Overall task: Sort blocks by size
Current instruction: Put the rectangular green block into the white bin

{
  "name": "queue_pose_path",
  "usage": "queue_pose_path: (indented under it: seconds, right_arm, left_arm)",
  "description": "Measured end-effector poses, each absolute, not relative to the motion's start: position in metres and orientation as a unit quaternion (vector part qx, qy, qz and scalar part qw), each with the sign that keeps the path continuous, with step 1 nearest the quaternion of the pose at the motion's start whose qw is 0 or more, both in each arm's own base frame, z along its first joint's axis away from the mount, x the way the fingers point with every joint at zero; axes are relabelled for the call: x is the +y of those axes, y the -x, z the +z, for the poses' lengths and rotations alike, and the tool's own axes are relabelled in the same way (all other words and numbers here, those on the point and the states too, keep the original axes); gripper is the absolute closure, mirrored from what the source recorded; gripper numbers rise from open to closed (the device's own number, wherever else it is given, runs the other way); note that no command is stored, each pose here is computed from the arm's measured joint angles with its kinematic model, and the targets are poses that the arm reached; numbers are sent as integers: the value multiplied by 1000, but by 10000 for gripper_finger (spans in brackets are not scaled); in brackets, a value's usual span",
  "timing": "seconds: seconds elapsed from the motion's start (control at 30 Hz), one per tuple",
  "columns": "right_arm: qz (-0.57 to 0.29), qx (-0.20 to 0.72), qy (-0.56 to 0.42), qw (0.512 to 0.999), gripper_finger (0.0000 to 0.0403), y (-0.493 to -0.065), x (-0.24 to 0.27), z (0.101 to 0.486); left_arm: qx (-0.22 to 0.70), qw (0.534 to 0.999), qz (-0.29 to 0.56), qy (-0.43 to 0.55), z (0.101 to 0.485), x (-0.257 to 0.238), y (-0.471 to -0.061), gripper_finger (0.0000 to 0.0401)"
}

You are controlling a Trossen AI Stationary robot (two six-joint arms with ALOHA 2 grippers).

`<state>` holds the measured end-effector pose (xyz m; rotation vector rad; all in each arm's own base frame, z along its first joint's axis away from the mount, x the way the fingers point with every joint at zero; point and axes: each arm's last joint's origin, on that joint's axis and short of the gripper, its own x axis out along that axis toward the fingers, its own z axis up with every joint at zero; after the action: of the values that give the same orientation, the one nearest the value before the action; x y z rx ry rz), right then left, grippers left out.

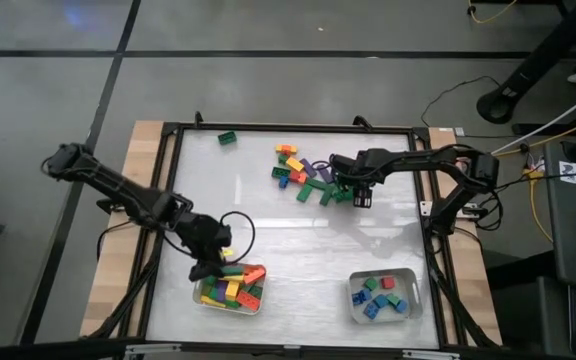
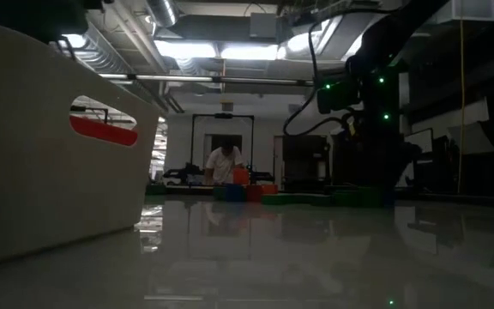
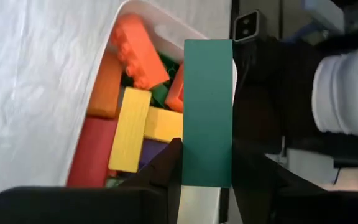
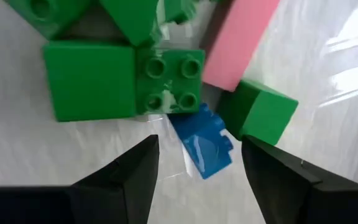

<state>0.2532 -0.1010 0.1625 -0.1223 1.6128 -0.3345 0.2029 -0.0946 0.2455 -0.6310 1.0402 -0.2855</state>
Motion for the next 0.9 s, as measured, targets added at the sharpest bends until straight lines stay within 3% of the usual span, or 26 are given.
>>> queue_pose_path:
  seconds: [0.57,0.9]
  right_arm:
    - [-113,717,15,688,182,-243,-96,145]
    - [-108,710,9,696,306,-245,-96,145]
  left_arm:
    - [542,777,-96,305,224,-119,-205,299]
    - [548,765,-62,332,219,-120,-208,299]
